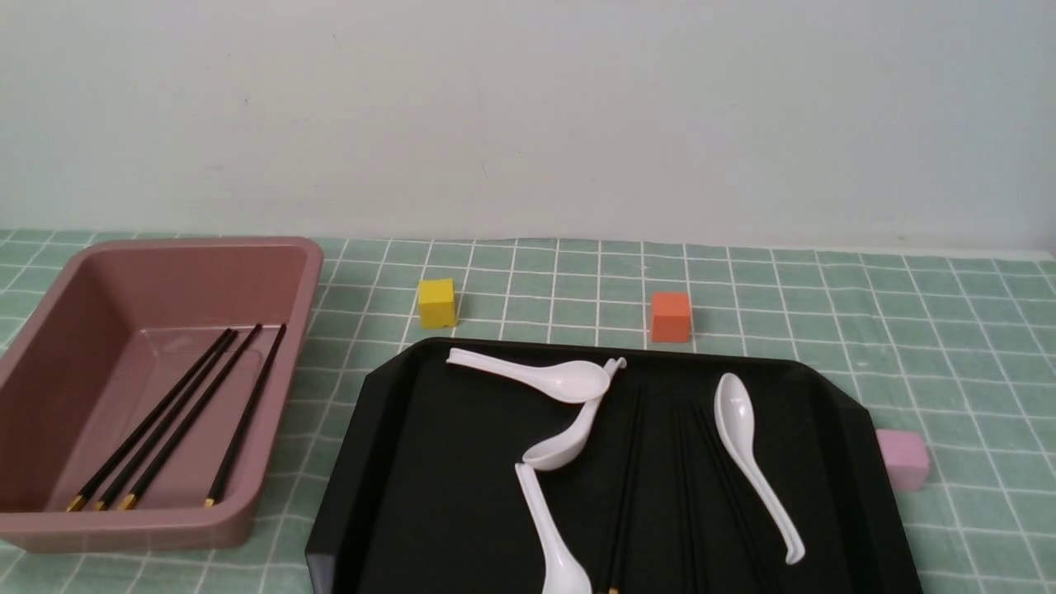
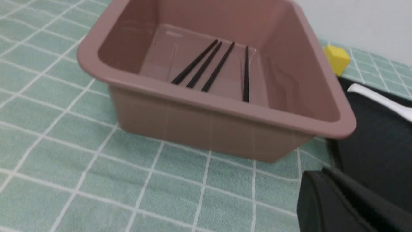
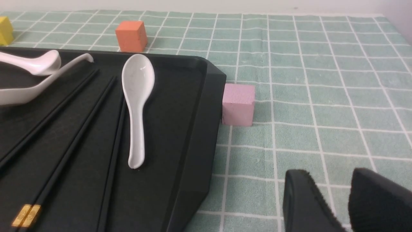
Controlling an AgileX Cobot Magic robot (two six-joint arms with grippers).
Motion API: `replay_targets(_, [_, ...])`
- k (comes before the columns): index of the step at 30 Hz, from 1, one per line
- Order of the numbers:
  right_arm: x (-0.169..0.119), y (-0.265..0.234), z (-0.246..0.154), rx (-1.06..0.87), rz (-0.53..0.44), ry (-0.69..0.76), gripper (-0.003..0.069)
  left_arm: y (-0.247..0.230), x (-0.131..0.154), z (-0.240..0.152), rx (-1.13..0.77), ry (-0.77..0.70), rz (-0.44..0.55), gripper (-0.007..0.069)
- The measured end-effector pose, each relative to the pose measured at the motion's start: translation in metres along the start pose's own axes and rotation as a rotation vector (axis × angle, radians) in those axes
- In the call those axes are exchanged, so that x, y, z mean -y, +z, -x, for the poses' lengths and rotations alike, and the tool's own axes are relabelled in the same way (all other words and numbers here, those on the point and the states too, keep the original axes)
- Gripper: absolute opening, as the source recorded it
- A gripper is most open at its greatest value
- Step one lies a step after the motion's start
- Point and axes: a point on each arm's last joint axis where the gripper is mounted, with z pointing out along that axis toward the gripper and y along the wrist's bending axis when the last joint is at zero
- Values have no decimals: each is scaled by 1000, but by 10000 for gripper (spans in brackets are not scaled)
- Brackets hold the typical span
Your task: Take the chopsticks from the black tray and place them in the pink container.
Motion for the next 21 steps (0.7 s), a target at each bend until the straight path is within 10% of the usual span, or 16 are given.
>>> replay_targets(21, [0, 0, 0, 0, 0, 0, 240, 0, -1, -3, -24, -1, 8, 15])
